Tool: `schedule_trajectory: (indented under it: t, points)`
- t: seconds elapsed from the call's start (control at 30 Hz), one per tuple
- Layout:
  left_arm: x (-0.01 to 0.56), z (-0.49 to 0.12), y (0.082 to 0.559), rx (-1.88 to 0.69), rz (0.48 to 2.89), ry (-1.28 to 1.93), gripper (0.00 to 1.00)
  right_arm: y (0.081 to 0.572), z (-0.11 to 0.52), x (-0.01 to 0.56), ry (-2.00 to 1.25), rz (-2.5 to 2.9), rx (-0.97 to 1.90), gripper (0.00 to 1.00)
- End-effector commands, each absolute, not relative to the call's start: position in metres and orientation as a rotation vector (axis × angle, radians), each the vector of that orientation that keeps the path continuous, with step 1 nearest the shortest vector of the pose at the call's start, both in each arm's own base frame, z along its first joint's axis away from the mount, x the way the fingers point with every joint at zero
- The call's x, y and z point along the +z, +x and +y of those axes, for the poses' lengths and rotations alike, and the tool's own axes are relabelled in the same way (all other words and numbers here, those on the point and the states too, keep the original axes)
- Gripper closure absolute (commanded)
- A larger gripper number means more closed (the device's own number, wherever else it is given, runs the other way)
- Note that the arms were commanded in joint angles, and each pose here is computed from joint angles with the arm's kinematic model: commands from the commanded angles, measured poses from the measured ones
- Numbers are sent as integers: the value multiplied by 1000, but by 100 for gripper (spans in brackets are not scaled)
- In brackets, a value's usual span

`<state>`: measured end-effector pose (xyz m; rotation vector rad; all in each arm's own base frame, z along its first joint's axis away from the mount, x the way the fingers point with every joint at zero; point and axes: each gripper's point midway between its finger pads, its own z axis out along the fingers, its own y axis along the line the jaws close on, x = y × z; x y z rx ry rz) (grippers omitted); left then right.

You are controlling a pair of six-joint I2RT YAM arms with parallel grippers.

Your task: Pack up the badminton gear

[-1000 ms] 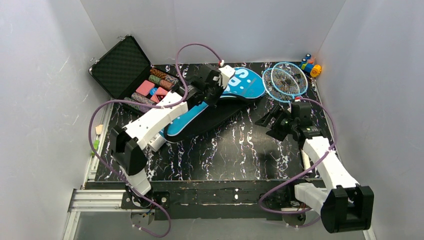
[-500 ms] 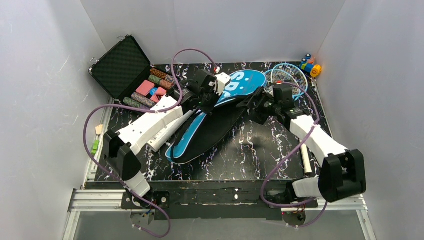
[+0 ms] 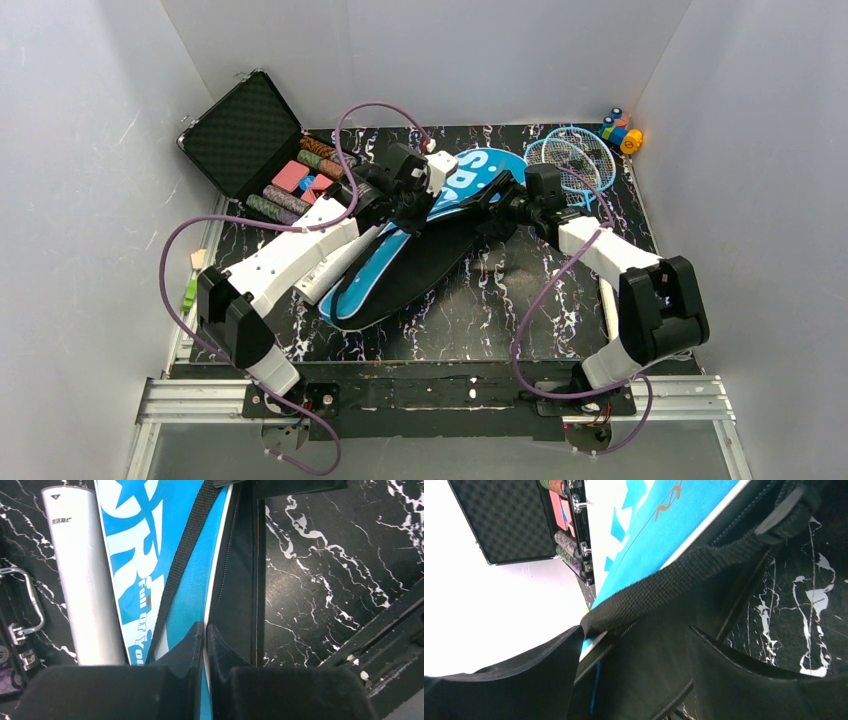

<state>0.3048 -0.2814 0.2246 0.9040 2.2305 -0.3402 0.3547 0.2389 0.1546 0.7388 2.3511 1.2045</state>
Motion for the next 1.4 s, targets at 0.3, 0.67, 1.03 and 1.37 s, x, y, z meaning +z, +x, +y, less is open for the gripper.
schedule_trajectory:
  t: [0.3, 0.67, 1.03, 1.37]
  points:
    - [256, -289, 264, -600, 2168, 914, 89, 399, 237, 184, 758, 2132, 1147, 69]
    - [256, -326, 263, -655, 2135, 993, 12, 370, 248, 199, 650, 2213, 973, 97]
    - [225, -343, 261, -420, 2084, 1076, 10, 361, 247, 223, 616, 2239, 810, 99]
    - [204, -330, 277, -266, 2030, 1074, 42, 354, 254, 228, 605, 2251, 852, 99]
